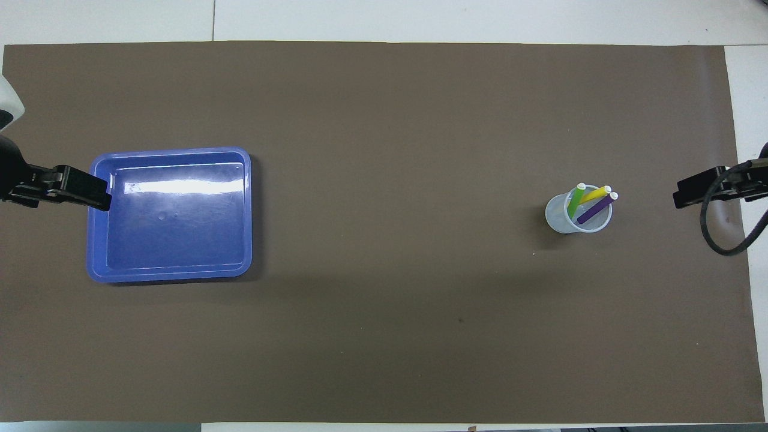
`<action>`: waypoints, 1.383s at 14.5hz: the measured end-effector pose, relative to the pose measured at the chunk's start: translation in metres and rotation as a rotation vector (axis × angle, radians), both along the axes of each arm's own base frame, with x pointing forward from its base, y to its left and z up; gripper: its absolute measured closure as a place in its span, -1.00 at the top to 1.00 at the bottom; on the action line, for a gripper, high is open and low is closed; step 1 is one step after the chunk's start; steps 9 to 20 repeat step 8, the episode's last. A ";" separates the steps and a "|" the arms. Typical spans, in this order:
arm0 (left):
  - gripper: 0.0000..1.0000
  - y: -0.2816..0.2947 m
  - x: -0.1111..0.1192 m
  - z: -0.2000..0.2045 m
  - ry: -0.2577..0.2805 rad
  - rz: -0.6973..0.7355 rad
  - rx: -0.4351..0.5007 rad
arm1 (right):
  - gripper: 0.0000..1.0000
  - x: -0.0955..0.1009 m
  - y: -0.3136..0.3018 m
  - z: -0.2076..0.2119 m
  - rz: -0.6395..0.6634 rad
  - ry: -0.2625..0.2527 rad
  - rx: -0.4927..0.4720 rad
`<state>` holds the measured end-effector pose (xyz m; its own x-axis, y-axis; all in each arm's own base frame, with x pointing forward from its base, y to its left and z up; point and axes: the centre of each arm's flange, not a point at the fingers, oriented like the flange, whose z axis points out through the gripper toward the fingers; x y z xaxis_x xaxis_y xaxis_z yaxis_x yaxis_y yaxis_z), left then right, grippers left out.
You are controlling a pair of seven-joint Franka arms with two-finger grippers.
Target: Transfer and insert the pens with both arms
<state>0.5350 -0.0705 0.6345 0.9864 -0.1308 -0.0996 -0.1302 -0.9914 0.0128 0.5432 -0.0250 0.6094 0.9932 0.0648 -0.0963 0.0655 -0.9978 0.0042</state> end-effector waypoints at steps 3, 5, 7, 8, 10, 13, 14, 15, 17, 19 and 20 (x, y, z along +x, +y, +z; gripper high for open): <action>1.00 0.000 0.000 0.000 0.000 0.001 0.000 | 1.00 0.000 0.003 0.000 0.005 -0.001 0.000; 1.00 0.000 0.000 0.000 0.000 0.002 0.000 | 1.00 0.000 0.004 0.000 0.008 -0.001 0.000; 1.00 0.000 0.000 0.000 0.000 0.002 0.000 | 1.00 0.000 0.004 0.001 0.008 -0.002 0.000; 1.00 0.000 0.000 0.000 0.000 0.002 0.000 | 1.00 0.000 0.004 0.001 0.008 -0.002 0.000; 1.00 0.000 0.000 0.000 0.000 0.002 0.000 | 1.00 0.000 0.004 0.001 0.008 -0.002 0.000; 1.00 0.000 0.000 0.000 0.000 0.002 0.000 | 1.00 0.000 0.004 0.001 0.008 -0.002 0.000; 1.00 0.000 0.000 0.000 0.000 0.002 0.000 | 1.00 0.000 0.004 0.001 0.008 -0.002 0.000; 1.00 0.000 0.000 0.000 0.000 0.002 0.000 | 1.00 0.000 0.004 0.001 0.008 -0.002 0.000; 1.00 0.000 0.000 0.000 0.000 0.002 0.000 | 1.00 0.000 0.004 0.001 0.008 -0.002 0.000; 1.00 0.000 0.000 0.000 0.000 0.002 0.000 | 1.00 0.000 0.004 0.001 0.008 -0.002 0.000; 1.00 0.000 0.000 0.000 0.000 0.002 0.000 | 1.00 0.000 0.004 0.001 0.008 -0.002 0.000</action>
